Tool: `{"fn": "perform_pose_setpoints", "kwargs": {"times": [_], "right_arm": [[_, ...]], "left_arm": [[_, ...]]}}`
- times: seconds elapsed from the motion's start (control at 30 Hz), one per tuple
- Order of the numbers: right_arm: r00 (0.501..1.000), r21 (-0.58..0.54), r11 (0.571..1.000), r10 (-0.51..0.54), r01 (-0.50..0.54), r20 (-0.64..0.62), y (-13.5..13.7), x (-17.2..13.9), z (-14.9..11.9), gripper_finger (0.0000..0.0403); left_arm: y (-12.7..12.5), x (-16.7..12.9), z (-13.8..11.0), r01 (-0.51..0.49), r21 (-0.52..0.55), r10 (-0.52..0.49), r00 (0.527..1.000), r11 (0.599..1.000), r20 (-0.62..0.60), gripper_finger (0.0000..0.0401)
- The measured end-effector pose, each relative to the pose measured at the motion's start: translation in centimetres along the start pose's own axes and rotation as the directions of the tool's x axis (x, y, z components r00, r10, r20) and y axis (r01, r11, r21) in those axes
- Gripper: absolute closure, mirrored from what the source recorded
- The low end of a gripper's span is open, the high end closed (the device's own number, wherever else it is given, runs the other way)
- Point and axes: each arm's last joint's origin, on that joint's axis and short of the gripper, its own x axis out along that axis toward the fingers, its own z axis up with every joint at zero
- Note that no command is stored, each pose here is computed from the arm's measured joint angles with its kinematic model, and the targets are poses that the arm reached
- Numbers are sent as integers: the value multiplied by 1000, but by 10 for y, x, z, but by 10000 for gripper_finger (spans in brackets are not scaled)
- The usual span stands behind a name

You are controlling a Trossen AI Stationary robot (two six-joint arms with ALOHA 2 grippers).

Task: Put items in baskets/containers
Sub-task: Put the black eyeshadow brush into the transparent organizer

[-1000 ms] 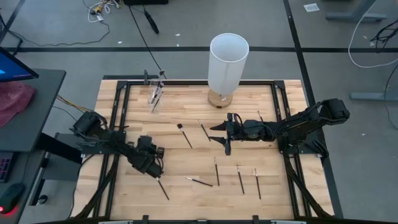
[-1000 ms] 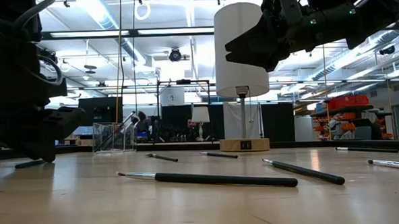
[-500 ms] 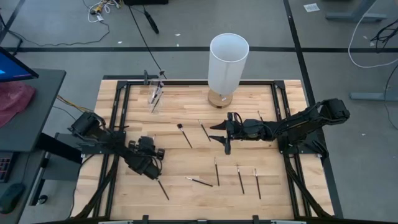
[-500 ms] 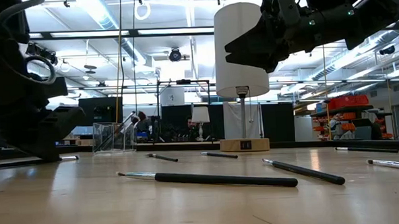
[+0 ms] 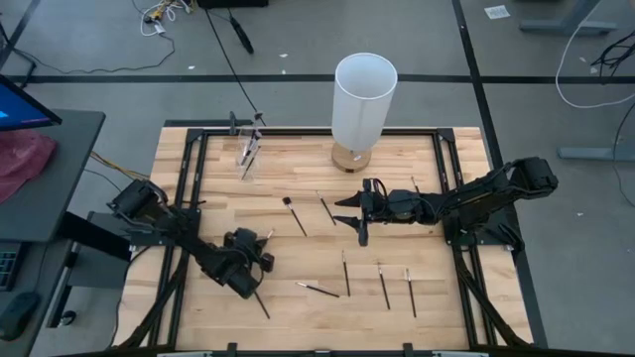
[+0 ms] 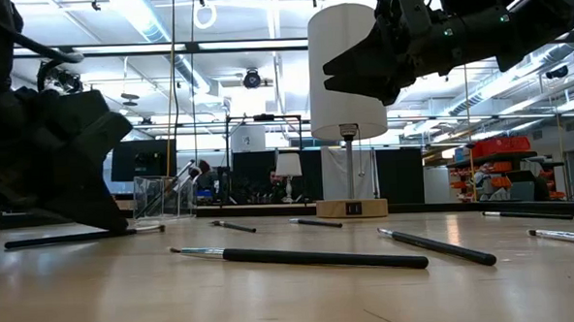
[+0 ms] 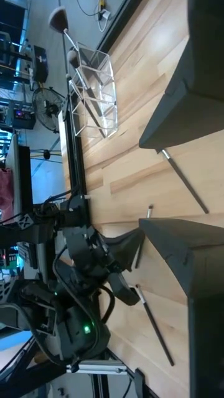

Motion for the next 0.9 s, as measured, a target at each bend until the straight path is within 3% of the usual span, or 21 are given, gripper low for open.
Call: {"fn": "perform_pose_setpoints", "kwargs": {"times": [0.5, 0.9], "right_arm": [[1000, -1, 1000, -1, 1, -1, 0, 0, 0, 206], [1000, -1, 1000, -1, 1, -3, 0, 0, 0, 206]], "left_arm": [[0, 5, 5, -19, 62, 17, 1000, 998, 25, 396], [12, 11, 1, 19, 53, -22, 998, 998, 61, 240]]}}
